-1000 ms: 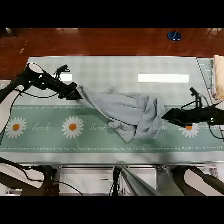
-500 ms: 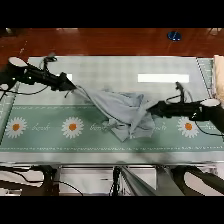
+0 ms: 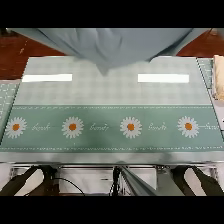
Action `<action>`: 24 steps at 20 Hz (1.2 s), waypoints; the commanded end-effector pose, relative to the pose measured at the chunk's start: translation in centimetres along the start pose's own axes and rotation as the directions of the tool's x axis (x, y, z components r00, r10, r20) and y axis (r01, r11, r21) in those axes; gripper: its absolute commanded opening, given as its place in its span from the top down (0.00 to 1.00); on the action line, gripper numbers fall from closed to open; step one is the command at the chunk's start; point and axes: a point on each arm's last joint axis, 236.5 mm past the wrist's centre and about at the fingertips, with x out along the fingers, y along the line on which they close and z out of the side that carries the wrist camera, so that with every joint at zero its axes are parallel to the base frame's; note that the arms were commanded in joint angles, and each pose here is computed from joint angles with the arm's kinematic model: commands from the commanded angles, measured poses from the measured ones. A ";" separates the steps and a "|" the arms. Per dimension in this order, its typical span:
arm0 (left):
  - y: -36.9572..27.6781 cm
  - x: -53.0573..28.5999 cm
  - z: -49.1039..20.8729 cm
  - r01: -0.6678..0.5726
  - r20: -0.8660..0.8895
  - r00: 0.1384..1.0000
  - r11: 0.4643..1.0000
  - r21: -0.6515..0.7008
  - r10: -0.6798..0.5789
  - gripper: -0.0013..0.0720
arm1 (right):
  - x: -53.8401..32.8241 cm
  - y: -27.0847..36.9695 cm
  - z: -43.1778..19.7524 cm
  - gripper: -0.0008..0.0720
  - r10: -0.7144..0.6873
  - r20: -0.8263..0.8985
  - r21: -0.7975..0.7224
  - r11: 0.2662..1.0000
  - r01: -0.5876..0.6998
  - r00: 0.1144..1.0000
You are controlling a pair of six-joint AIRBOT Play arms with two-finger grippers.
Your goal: Fold the shirts.
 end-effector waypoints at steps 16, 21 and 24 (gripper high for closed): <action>-11.2 -13.4 -14.5 -0.078 -0.355 0.934 0.987 -0.139 0.024 0.96 | -12.1 -4.3 -8.8 0.97 -0.606 -0.515 -0.274 0.787 0.553 0.606; -6.8 -6.6 -27.8 -0.080 -0.452 0.880 0.897 -0.436 -0.142 0.96 | -10.1 -13.8 -21.2 0.97 -0.555 -0.757 -0.306 0.768 0.562 0.346; -3.6 -1.9 -30.9 -0.068 -0.363 0.925 0.892 -0.447 -0.111 0.96 | -2.1 -18.9 -24.4 0.97 -0.578 -0.696 -0.367 0.796 0.481 0.426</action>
